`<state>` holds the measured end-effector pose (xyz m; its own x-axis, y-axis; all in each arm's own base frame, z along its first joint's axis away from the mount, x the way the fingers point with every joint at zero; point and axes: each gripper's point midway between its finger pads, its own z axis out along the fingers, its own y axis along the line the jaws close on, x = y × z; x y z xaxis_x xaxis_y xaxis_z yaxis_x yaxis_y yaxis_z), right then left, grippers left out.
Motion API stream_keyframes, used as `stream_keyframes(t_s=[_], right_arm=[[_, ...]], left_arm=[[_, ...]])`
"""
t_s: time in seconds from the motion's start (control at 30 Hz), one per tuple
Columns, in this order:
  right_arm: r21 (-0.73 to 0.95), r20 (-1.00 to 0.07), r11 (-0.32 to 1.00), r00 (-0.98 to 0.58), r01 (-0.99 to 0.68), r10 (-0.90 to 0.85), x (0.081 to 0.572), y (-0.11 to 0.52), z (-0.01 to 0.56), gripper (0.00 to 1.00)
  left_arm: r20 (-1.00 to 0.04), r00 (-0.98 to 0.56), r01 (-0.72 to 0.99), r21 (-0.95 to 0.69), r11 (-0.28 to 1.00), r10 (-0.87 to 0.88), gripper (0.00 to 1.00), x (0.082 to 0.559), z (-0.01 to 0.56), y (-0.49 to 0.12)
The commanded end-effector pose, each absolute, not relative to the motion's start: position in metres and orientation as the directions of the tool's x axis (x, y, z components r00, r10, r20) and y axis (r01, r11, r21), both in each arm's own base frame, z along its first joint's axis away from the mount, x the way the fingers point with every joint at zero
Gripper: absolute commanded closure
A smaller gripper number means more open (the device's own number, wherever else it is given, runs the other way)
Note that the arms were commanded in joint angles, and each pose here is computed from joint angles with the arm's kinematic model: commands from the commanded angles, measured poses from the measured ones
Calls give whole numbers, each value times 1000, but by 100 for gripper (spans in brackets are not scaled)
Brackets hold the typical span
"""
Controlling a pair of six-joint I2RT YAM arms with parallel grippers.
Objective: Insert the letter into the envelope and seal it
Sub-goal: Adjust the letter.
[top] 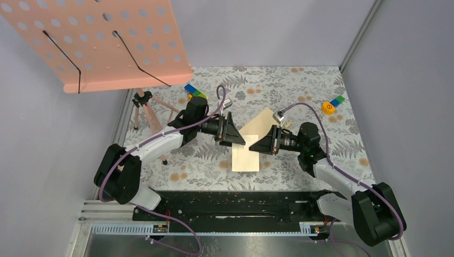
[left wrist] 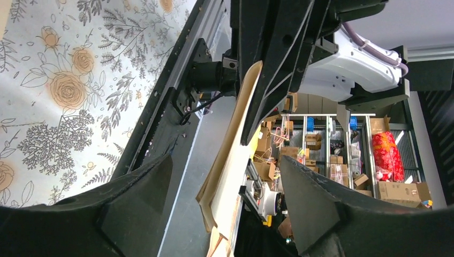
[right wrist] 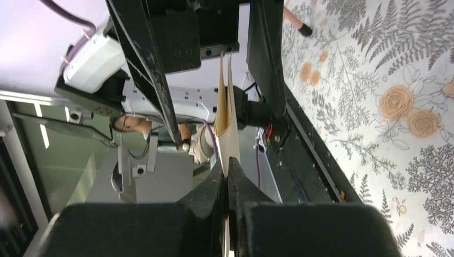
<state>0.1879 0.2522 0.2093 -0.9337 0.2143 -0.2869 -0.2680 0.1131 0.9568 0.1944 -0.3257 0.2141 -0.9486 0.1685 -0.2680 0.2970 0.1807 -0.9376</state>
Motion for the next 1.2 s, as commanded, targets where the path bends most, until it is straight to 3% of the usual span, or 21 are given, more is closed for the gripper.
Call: stream_keyframes(t_s=[0.0,0.23,0.4,0.6,0.8,0.93,1.0,1.03,1.07,1.13,1.17], right_arm=[[941,-337,73,-939,-332,72,161,249,216,100],[913,-385,124,-922,-388,-44,141,241,219,100],[907,-380,147,-917,-395,-121,132,237,223,100],[899,-389,165,-913,-406,-124,137,238,221,100],[899,-394,159,-912,-409,-117,140,239,221,100],[901,-385,165,-915,-400,-118,140,239,217,100],[901,-383,172,-917,-398,-112,140,239,216,100],[900,-383,180,-918,-397,-107,142,239,215,100],[899,-378,198,-921,-390,-95,144,239,214,96],[878,-375,303,-926,-370,-43,155,235,204,62],[848,-394,382,-919,-367,-9,163,230,197,54]], left_arm=[[-374,-906,397,-913,95,199,25,188,241,-322],[-423,-853,461,-885,63,305,22,167,248,-313],[-367,-863,418,-905,83,346,22,159,240,-315],[-374,-851,427,-901,71,369,26,153,242,-322],[-387,-854,433,-899,63,349,72,157,247,-327],[-376,-862,420,-905,64,340,83,159,247,-331],[-373,-869,418,-905,78,325,99,163,247,-332],[-368,-875,414,-906,91,316,100,165,245,-333],[-357,-884,405,-907,114,301,100,168,243,-334],[-306,-915,362,-911,199,264,100,178,231,-335],[-281,-931,337,-907,251,234,100,185,224,-336]])
